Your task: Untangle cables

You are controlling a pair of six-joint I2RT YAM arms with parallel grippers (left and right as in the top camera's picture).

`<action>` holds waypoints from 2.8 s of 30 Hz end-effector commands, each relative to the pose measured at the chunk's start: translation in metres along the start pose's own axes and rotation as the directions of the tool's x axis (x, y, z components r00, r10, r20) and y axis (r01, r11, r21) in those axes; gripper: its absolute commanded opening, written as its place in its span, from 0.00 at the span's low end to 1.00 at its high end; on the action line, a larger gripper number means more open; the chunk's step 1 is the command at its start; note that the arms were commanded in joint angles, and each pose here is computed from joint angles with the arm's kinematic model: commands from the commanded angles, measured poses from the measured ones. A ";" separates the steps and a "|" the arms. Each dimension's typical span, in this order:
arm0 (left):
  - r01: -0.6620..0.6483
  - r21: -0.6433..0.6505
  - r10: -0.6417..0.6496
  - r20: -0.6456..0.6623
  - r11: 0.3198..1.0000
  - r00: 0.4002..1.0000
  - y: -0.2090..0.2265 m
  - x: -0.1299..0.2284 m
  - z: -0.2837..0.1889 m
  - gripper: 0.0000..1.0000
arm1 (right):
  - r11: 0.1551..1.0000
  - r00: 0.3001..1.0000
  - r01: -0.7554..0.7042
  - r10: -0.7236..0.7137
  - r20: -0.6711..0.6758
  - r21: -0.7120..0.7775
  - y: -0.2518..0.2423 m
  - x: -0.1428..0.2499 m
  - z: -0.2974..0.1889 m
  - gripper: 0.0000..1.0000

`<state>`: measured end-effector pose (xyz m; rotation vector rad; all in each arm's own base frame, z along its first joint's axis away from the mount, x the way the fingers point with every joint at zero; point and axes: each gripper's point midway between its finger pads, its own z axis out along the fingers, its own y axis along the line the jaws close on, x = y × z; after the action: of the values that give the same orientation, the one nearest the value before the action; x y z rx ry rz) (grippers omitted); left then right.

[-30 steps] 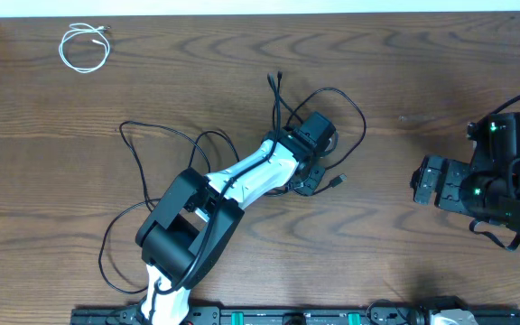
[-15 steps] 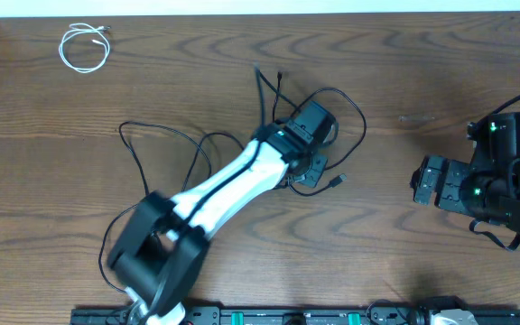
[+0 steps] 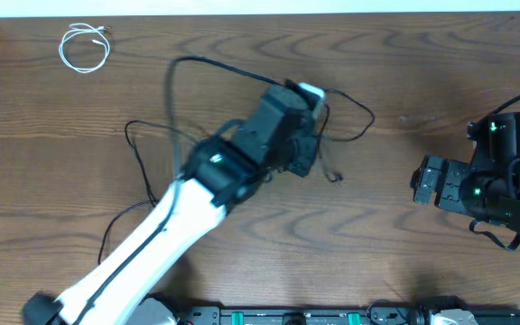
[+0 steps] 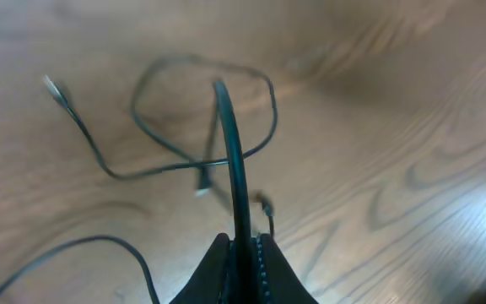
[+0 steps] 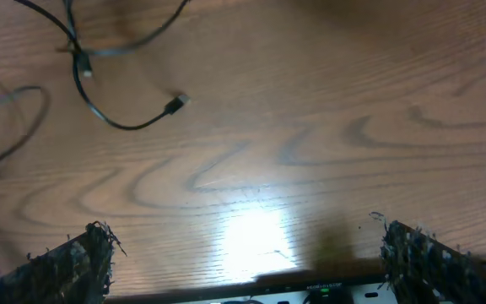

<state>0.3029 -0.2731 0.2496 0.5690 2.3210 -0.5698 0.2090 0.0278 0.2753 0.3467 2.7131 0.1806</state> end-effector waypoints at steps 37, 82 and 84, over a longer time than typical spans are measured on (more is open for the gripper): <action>0.544 -0.313 -0.440 0.346 0.778 0.829 0.193 -0.040 -0.094 0.08 | 1.000 1.000 -0.012 0.012 0.003 0.007 -0.002 -0.001 0.000 0.99; 0.823 -0.445 -0.917 0.009 0.354 0.399 0.299 0.126 0.020 0.98 | 1.000 1.000 -0.012 0.012 0.003 0.007 -0.002 -0.001 0.000 0.99; 0.813 -0.467 -0.914 0.023 0.348 0.405 0.306 0.130 0.023 0.98 | 1.000 1.000 -0.012 0.012 0.003 0.006 -0.002 -0.001 -0.001 0.99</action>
<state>0.3881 -0.0127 0.0798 -1.0119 2.7344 -0.4906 0.2090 0.0278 0.2748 0.3469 2.7146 0.1802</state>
